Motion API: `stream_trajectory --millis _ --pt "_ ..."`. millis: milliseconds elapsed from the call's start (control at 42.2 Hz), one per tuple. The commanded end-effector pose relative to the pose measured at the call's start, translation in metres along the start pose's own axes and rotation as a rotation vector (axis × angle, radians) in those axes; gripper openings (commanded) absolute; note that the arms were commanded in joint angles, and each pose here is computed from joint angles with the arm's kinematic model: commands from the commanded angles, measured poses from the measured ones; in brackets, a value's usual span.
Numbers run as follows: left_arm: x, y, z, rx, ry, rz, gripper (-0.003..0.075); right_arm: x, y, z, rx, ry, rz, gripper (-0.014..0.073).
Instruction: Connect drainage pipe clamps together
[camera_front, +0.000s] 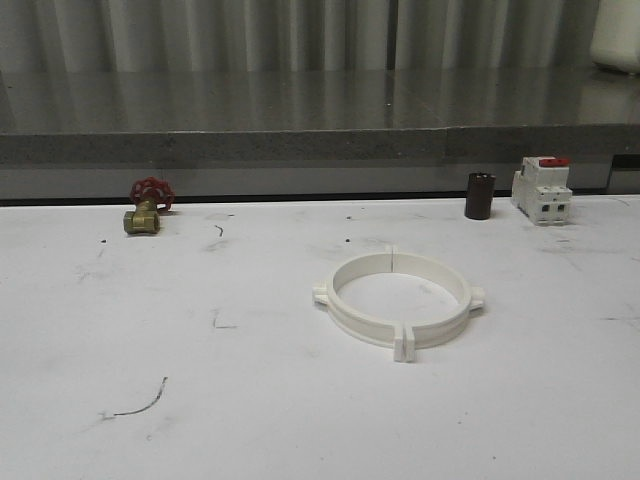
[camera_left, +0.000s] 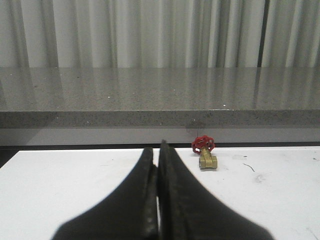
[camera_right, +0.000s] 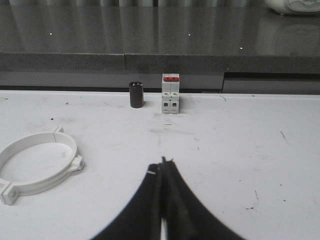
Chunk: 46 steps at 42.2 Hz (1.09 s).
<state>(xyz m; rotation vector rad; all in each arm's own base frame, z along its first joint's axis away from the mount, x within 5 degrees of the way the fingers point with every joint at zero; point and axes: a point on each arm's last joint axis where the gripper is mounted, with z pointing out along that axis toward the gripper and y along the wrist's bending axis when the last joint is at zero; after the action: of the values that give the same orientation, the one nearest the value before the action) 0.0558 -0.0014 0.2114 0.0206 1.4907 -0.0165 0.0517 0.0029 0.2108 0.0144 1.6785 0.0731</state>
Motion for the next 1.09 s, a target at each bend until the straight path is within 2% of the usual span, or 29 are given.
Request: stream_trajectory --millis 0,118,403,829,1066 --pt "0.001 0.0 0.0 0.001 -0.058 -0.012 -0.002 -0.009 -0.001 -0.001 0.013 -0.173 -0.018 -0.0116" --pt "0.001 0.0 0.0 0.001 -0.058 -0.012 -0.002 0.001 -0.003 0.003 0.02 -0.234 -0.017 -0.0116" --pt "0.001 0.0 0.0 0.001 -0.058 -0.012 -0.002 0.001 0.0 0.003 -0.025 -0.227 -0.017 -0.0116" --pt "0.001 0.0 0.0 0.001 -0.058 -0.012 -0.002 0.001 0.0 0.003 -0.024 -0.226 -0.017 -0.0116" --pt "0.001 0.0 0.0 0.001 -0.058 -0.012 -0.002 -0.003 -0.001 0.002 -0.024 -0.265 0.046 -0.0116"
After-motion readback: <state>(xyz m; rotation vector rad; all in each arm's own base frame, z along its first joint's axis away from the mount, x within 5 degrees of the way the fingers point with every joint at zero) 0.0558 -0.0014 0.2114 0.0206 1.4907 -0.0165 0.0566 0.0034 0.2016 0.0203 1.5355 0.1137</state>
